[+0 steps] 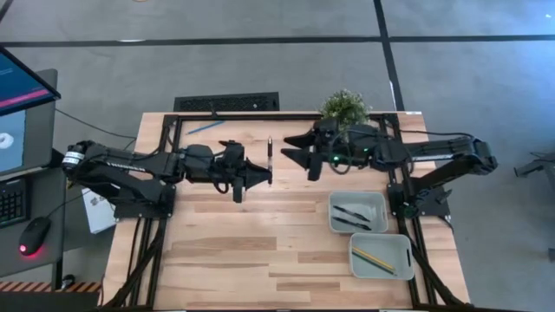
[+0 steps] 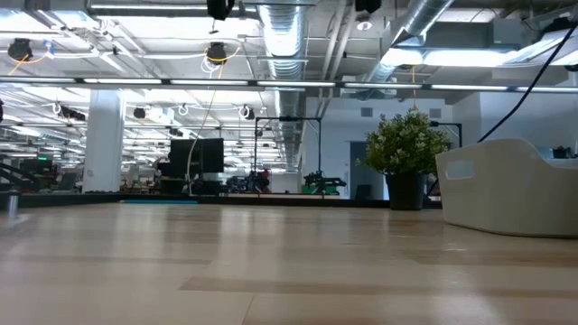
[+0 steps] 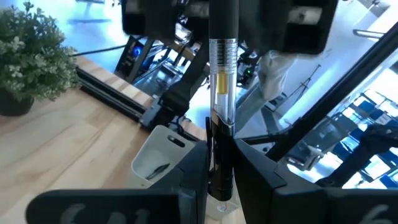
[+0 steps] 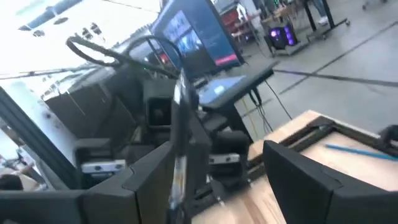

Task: Sort pens & pencils
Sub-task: Put the black pen into the top gray bin

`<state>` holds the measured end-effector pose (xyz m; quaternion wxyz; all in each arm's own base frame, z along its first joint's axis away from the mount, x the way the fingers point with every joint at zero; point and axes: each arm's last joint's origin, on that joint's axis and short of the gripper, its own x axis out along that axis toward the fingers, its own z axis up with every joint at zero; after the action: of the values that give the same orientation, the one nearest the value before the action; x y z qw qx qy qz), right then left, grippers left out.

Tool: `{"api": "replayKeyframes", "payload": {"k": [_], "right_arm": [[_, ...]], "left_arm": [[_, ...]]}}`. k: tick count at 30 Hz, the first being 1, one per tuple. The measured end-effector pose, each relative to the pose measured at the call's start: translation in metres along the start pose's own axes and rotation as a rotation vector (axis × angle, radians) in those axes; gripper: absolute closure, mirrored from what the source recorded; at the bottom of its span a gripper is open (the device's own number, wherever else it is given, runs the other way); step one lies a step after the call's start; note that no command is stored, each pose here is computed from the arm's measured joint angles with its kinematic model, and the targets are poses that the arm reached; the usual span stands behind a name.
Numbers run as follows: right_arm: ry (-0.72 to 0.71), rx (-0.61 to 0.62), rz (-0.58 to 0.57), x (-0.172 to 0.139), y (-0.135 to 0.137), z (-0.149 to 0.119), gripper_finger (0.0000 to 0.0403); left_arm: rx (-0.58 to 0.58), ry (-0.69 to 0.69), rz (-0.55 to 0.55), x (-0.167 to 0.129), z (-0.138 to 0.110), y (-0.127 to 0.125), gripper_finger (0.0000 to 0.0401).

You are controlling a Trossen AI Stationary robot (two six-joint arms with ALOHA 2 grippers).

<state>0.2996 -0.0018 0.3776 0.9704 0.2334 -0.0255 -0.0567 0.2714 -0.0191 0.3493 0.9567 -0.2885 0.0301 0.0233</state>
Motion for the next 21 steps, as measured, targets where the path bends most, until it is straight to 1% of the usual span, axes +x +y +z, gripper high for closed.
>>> {"api": "replayKeyframes", "payload": {"k": [3, 6, 11, 16, 21], "right_arm": [[-0.029, 0.002, 0.016, 0.012, -0.001, -0.004, 0.0138], [-0.021, -0.031, 0.011, 0.020, 0.000, -0.006, 0.0138], [-0.025, -0.030, 0.040, 0.030, 0.004, -0.002, 0.0138], [-0.003, -0.032, 0.068, 0.044, 0.009, -0.005, 0.0138], [0.003, -0.053, 0.081, 0.048, 0.014, -0.005, 0.0140]], "left_arm": [[0.003, -0.006, -0.002, 0.000, 0.001, 0.000, 0.0346], [0.003, -0.008, -0.003, 0.000, 0.001, 0.000, 0.0346], [0.008, -0.009, -0.001, 0.000, 0.001, 0.000, 0.0346], [0.016, -0.011, 0.002, 0.000, 0.001, 0.001, 0.0346], [0.030, -0.010, 0.003, 0.000, 0.001, 0.001, 0.0346]]}}
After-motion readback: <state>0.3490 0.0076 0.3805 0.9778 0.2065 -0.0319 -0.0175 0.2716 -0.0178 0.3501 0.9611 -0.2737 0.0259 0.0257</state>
